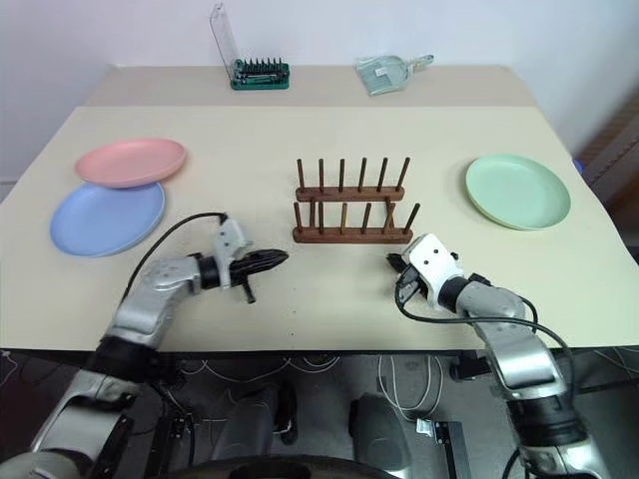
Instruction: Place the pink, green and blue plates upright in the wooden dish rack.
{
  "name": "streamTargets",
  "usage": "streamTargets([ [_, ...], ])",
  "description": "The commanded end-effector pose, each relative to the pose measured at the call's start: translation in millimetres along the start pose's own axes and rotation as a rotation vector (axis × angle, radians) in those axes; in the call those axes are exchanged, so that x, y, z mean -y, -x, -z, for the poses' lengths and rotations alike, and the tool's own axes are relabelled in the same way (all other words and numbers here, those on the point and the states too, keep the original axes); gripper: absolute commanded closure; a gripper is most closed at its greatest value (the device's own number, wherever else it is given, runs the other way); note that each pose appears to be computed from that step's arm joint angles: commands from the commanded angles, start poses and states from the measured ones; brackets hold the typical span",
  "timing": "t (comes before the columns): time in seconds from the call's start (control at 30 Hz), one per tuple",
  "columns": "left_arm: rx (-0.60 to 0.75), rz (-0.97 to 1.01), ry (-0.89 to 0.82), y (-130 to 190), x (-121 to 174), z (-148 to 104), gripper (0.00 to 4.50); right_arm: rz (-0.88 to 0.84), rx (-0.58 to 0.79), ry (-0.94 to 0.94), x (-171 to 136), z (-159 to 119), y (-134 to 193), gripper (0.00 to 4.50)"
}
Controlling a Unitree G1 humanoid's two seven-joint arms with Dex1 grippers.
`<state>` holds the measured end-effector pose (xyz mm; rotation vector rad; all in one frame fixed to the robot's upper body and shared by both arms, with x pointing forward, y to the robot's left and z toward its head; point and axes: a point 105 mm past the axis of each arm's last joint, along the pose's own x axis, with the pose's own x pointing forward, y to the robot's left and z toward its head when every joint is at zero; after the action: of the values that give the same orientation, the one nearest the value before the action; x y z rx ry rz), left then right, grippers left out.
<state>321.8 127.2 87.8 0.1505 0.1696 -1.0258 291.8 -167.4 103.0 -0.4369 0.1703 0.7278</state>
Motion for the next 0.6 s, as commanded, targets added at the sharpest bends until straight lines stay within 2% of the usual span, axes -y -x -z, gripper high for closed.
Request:
streamTargets([
  [0.03,0.182,-0.104,0.067,45.4,-23.2,-47.0,3.58,-0.126,0.115,0.037,-17.5,-42.1,10.0,4.50],
  [0.1,0.248,-0.236,0.092,70.5,-43.3,-60.5,2.64,-0.145,0.132,0.056,-21.7,-50.2,8.2,4.50],
  [0.27,0.378,-0.567,0.125,108.8,-81.8,-86.8,0.09,-0.172,0.138,0.070,-23.7,-55.0,0.8,4.50],
  [0.4,0.344,-1.031,0.318,142.3,-130.8,-73.6,0.03,-0.209,0.159,0.092,-25.0,-63.6,-6.0,4.50],
  [0.6,0.337,-1.429,0.512,177.4,-152.9,-66.0,0.03,-0.225,0.160,0.097,-25.7,-64.2,-9.1,4.50],
])
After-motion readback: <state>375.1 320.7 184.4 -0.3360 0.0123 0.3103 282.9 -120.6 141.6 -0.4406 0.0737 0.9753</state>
